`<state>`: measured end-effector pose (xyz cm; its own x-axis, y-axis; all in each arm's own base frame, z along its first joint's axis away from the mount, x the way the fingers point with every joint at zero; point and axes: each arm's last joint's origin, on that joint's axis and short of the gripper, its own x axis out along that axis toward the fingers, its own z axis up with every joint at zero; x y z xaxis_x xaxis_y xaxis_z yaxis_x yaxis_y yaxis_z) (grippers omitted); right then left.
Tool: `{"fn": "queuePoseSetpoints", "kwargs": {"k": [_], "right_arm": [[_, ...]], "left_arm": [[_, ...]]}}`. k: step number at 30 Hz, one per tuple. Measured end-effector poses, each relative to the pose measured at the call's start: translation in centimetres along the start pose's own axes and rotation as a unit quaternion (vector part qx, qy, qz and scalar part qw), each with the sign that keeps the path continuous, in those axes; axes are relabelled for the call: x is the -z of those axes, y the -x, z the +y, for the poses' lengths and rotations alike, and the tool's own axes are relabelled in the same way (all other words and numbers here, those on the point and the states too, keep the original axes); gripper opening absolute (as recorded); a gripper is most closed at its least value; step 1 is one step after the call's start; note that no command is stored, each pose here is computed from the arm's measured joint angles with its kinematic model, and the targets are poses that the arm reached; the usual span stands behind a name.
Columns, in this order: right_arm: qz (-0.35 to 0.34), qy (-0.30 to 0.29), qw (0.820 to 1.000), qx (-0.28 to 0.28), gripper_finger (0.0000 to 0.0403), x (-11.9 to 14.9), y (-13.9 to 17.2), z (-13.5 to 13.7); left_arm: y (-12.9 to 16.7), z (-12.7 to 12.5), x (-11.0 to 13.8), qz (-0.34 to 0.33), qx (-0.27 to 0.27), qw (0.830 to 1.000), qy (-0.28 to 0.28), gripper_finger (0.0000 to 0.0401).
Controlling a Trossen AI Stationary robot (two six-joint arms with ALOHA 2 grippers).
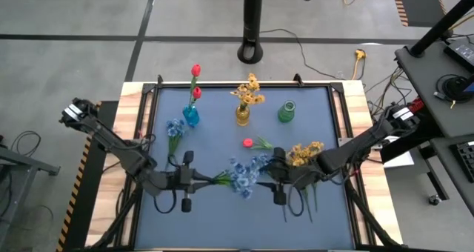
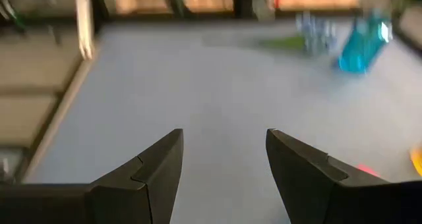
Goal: Sort flowers into vase by color
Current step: Put the bottom left blue flowers into the green vase
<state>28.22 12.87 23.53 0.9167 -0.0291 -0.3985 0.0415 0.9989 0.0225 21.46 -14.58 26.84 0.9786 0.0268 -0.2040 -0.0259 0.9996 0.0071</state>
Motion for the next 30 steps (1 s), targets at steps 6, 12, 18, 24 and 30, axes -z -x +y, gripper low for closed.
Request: {"fn": "queuePoseSetpoints", "kwargs": {"k": [6, 12, 18, 24, 30], "right_arm": [[-0.128, 0.028, 0.991, -0.018, 0.021, 0.7, -1.4, 0.5], [-0.199, 0.047, 0.979, -0.001, 0.0213, 0.1, -3.2, 0.9], [-0.21, 0.026, 0.977, 0.016, 0.0255, -1.0, -4.3, 0.0], [-0.247, 0.023, 0.968, -0.028, 0.0297, -2.7, -4.7, -0.2], [-0.255, 0.036, 0.965, -0.04, 0.0294, -3.1, -5.1, 0.0]], "left_arm": [[-1.5, 0.9, 1.2, -0.071, -0.021, 0.997, -0.027, 0.0004], [-3.1, 1.2, 3.2, -0.121, -0.038, 0.991, -0.03, 0.0004], [-4.2, 0.9, 4.1, -0.157, -0.045, 0.986, -0.04, 0.0005], [-6.1, 0.6, 4.8, -0.144, -0.06, 0.986, -0.057, 0.0005], [-7.8, 0.3, 4.3, -0.154, -0.078, 0.983, -0.062, 0.0005]]}}
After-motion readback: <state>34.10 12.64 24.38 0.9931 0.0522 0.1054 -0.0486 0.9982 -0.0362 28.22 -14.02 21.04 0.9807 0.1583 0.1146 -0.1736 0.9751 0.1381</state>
